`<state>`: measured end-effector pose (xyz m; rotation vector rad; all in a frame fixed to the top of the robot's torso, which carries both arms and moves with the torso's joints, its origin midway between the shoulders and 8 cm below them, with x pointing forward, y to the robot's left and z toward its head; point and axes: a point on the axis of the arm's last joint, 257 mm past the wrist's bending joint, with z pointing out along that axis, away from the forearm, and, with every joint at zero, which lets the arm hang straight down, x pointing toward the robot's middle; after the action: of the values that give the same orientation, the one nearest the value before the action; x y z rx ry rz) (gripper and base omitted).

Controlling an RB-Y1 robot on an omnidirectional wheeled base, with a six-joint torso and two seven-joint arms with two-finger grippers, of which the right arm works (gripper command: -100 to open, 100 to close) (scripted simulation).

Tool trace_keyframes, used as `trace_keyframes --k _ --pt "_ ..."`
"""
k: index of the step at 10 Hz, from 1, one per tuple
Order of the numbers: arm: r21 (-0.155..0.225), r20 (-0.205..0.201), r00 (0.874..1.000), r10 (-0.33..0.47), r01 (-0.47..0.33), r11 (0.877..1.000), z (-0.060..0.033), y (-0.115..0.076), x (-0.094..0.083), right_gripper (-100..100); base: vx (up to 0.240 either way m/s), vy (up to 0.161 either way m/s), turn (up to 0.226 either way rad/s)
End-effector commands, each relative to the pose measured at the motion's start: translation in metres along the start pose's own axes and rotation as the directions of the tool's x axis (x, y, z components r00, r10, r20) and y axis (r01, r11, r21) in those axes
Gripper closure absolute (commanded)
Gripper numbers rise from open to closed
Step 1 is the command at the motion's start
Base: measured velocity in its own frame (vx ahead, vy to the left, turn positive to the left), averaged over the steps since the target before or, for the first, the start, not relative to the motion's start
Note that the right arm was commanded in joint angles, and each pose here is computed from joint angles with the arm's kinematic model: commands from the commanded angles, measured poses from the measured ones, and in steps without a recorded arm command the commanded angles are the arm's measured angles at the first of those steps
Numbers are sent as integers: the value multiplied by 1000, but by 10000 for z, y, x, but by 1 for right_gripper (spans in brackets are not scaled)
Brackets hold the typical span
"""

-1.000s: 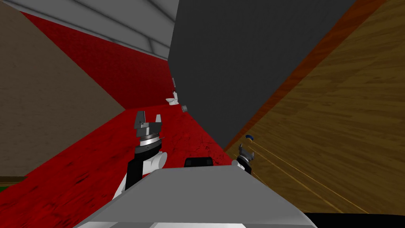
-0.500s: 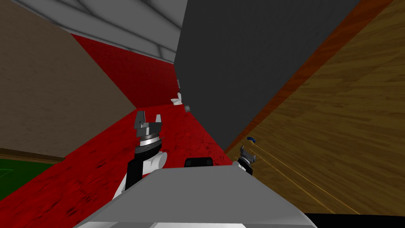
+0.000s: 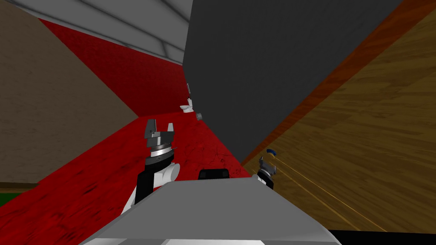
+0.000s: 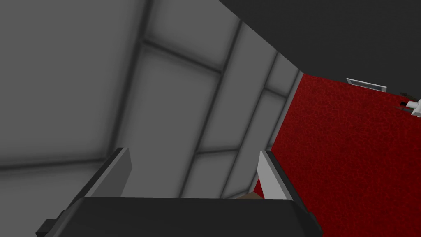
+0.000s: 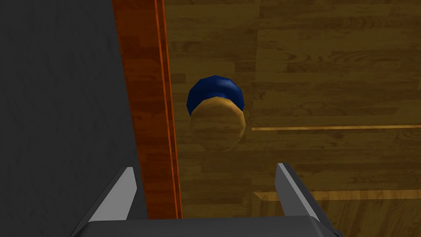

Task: Pull the door open

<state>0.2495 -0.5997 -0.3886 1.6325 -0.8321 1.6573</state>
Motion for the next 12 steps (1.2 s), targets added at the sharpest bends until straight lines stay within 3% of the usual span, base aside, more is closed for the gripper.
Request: trace_keyframes --k 1,12 --pt "14 -3 1000 2 -2 1000 28 14 2 -100 93 -24 -103" --pt "111 6 1000 7 -7 994 214 111 -19 -100 97 -28 -85"
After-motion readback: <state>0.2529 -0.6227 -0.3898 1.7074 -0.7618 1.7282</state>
